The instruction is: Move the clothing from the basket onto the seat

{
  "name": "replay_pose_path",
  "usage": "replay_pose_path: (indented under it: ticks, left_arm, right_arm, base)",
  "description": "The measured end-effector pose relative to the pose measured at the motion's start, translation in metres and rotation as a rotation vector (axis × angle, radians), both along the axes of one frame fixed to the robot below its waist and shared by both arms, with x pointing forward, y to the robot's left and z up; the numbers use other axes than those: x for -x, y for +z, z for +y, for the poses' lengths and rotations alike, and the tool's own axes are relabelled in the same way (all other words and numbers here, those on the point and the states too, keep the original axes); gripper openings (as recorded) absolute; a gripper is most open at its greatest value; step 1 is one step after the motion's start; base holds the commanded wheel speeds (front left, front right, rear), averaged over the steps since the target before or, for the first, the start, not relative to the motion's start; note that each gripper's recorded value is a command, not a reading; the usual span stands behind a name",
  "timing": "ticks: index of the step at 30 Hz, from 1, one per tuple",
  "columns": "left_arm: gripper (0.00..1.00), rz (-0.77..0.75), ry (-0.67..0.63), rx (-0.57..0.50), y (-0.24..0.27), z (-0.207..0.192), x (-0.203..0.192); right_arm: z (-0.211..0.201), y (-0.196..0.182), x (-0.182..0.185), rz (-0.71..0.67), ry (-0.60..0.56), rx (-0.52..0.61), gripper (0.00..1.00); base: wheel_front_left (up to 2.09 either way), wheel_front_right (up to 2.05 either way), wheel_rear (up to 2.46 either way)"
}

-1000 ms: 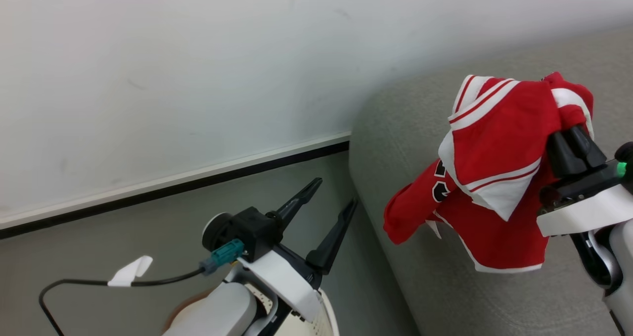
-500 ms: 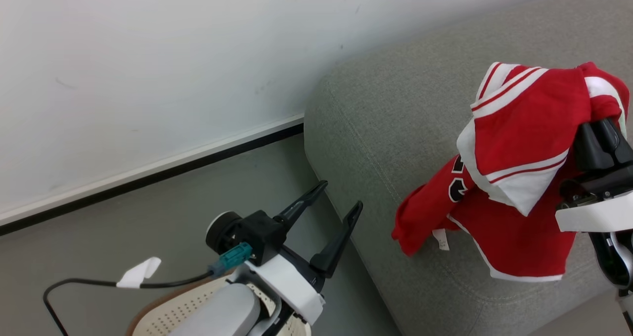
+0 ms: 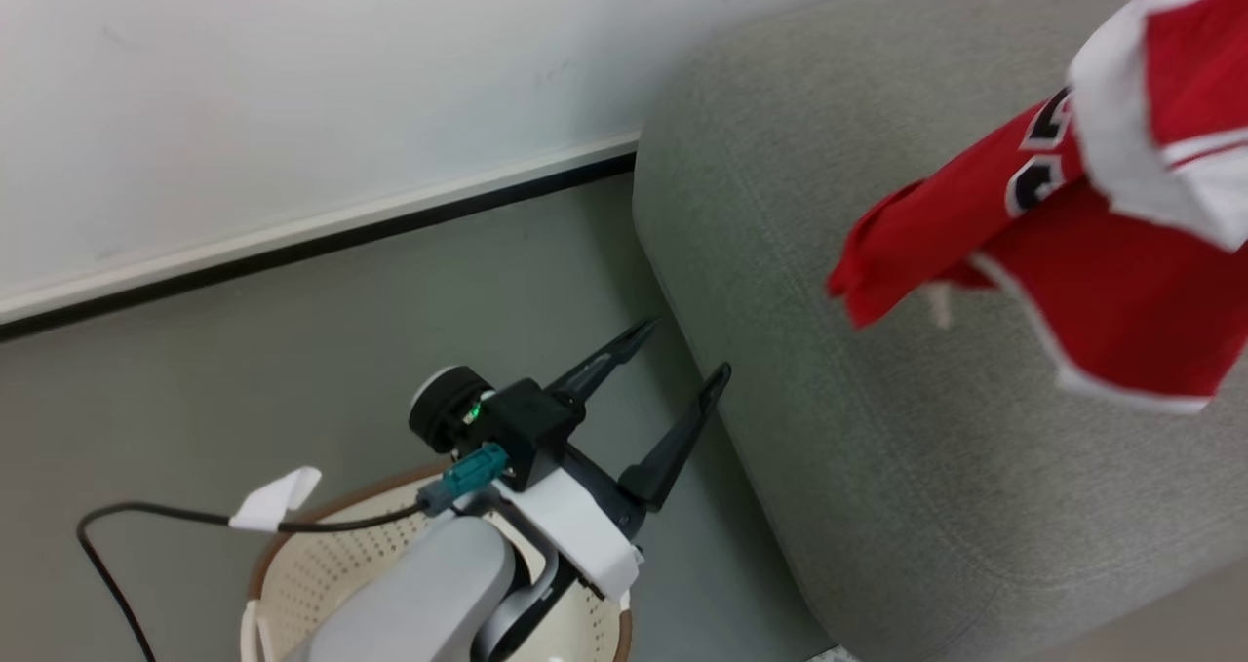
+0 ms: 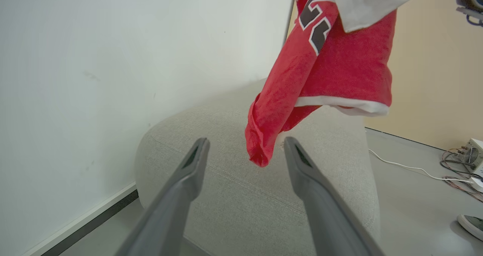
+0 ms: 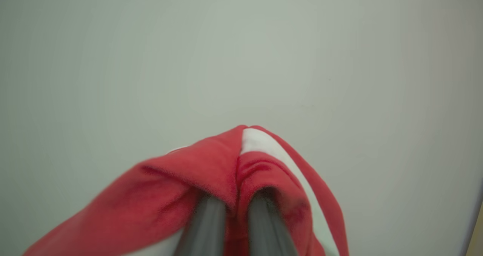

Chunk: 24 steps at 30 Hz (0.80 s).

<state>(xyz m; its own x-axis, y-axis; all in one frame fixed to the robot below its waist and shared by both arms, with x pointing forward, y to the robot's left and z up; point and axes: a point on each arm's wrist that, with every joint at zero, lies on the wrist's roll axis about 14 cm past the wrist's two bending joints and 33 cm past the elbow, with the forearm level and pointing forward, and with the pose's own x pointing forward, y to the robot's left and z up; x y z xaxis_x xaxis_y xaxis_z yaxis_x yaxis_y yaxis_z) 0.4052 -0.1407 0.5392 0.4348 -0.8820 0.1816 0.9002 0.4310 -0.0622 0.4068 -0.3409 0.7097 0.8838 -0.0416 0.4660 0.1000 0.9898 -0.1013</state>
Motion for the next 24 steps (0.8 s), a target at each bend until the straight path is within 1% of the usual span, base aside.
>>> replay_pose_path:
  ticks: [3,5,7,12,18,20,24]
  left_arm:
    - [1.00,0.013,0.019,-0.008,-0.009,0.007,-0.012]
    - [1.00,0.023,0.029,-0.010,-0.015,0.011,-0.019]
    - [1.00,0.027,0.030,-0.014,-0.020,0.013,-0.026]
    - [1.00,0.057,0.040,-0.018,-0.039,0.018,-0.044]
    - [1.00,0.093,0.058,-0.040,-0.070,0.029,-0.062]
    - [1.00,0.105,0.065,-0.042,-0.079,0.032,-0.068]
    - [1.00,0.133,0.086,-0.053,-0.099,0.041,-0.077]
  right_arm:
    - [-0.009,0.019,-0.016,-0.028,-0.010,0.021,0.00]
    - [-0.018,0.023,-0.029,-0.038,-0.018,-0.015,0.00]
    - [-0.028,0.020,-0.041,-0.027,-0.030,-0.054,0.00]
    - [-0.055,-0.006,-0.075,0.053,-0.090,-0.074,0.00]
    - [-0.083,-0.035,-0.113,0.104,-0.156,-0.089,0.00]
    - [-0.088,-0.052,-0.126,0.144,-0.171,-0.090,0.00]
    - [-0.089,-0.093,-0.154,0.217,-0.173,-0.137,0.00]
  base:
    - [0.00,0.00,0.00]
    - [0.00,0.00,0.00]
    - [0.00,0.00,0.00]
    - [0.00,0.00,0.00]
    - [0.00,0.00,0.00]
    - [0.00,0.00,0.00]
    - [0.00,0.00,0.00]
